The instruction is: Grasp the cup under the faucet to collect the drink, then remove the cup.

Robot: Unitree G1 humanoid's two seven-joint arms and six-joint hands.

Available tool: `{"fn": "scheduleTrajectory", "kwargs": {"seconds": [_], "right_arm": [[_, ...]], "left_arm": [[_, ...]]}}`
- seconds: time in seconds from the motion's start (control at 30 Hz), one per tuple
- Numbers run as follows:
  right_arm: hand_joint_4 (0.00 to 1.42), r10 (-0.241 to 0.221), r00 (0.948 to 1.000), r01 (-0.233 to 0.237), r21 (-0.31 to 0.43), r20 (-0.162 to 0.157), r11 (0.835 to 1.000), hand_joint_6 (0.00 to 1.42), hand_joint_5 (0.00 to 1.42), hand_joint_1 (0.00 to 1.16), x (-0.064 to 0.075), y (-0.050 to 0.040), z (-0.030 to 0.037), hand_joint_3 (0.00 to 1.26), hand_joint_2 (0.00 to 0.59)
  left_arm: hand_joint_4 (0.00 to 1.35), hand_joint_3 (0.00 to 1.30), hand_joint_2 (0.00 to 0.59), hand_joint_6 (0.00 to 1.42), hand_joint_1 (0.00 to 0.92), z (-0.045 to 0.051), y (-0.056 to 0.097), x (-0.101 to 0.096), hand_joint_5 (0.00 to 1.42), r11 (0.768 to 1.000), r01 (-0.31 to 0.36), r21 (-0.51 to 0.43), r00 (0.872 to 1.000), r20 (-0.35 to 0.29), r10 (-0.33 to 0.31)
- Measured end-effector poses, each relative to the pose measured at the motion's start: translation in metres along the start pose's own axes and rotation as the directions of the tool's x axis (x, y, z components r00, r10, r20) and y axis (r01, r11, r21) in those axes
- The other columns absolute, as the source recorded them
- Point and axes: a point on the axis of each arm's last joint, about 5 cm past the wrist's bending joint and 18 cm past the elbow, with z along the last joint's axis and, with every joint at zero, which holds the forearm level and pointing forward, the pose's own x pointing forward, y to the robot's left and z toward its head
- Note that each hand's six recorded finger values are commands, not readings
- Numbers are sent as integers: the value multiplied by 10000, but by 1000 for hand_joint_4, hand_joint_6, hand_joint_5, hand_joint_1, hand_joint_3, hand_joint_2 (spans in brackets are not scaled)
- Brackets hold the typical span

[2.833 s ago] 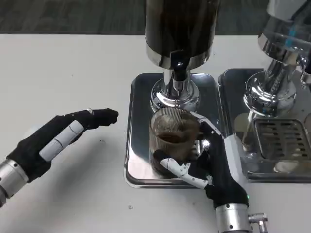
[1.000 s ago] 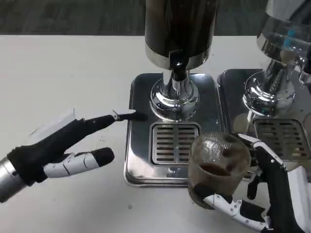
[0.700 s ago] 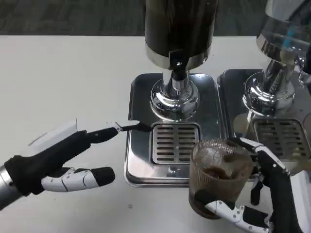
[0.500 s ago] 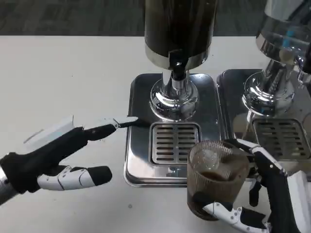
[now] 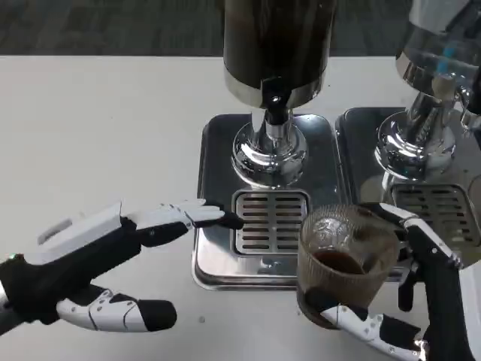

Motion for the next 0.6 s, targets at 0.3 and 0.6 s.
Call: {"fn": "scheduleTrajectory", "kwargs": {"seconds": [0.3, 0.6], "right_arm": [[753, -463, 9988, 463, -28, 183, 9989, 1334, 962, 944, -6, -34, 36, 669, 121], [763, -541, 9980, 545, -123, 328, 9984, 1349, 963, 947, -46, -66, 76, 690, 119]], "left_arm": [[73, 178, 143, 93, 0, 16, -1, 2, 60, 9994, 262, 213, 9995, 178, -266], [69, 178, 147, 93, 0, 51, 11, -26, 48, 9965, 410, 727, 9980, 454, -444]]}}
